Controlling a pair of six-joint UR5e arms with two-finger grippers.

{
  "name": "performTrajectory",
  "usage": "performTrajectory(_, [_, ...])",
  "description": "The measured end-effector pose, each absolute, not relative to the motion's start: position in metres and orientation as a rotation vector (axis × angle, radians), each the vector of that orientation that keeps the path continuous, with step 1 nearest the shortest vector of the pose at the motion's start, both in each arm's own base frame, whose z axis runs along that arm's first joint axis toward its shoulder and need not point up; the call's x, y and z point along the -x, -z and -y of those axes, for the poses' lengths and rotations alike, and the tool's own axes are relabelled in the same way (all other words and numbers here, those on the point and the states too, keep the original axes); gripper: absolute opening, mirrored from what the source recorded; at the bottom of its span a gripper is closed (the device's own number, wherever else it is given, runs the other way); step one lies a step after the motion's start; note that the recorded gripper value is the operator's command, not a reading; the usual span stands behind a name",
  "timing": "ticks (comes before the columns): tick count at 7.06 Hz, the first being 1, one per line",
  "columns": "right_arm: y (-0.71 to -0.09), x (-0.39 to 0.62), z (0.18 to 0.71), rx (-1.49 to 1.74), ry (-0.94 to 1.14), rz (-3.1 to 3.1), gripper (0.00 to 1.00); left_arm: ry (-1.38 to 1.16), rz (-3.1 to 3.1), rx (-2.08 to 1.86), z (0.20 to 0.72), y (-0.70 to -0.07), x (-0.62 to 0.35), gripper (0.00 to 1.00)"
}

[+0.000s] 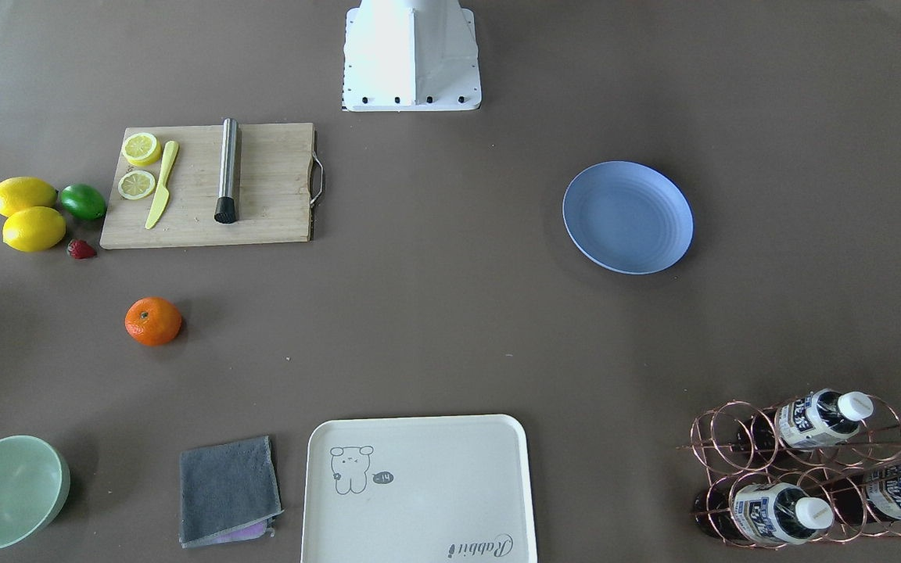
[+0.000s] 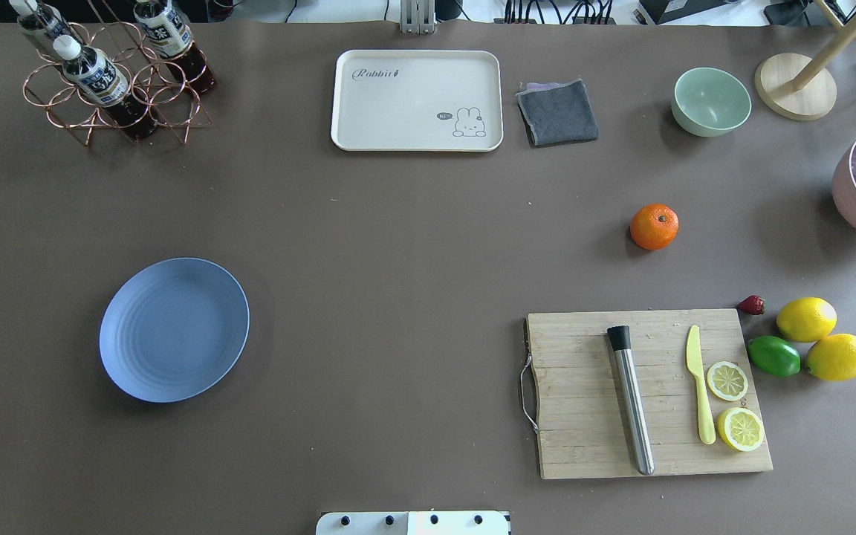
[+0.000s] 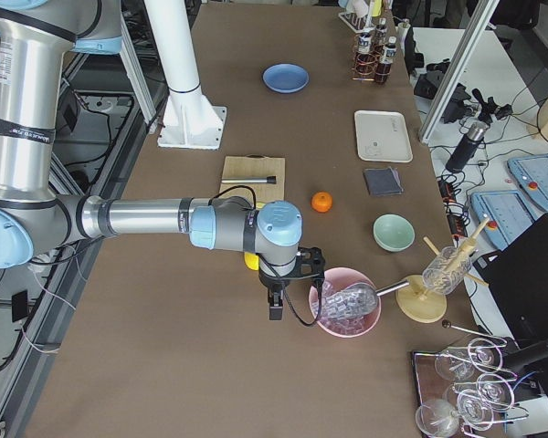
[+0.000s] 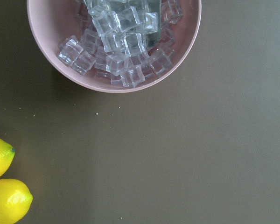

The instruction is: Pick orange to plate

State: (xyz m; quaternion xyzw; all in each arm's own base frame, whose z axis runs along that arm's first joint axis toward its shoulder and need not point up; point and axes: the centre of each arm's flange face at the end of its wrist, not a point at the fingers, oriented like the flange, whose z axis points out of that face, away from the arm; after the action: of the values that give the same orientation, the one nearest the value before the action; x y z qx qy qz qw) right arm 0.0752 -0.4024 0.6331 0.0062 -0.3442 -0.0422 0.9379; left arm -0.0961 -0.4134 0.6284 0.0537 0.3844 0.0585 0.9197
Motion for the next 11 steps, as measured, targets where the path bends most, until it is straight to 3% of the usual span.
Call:
performTrajectory(8, [-0.628,-0.070,0.402,-0.019,0.090,0.755,1.00,-0.219,-0.801,-0.319,0.445,-0.591,0.091,0.98])
performTrajectory(11, [-0.614,-0.068,0.410,-0.094,0.114,0.779,1.00,-0.233,-0.902,-0.406,0.449,-0.609,0.084,0.98])
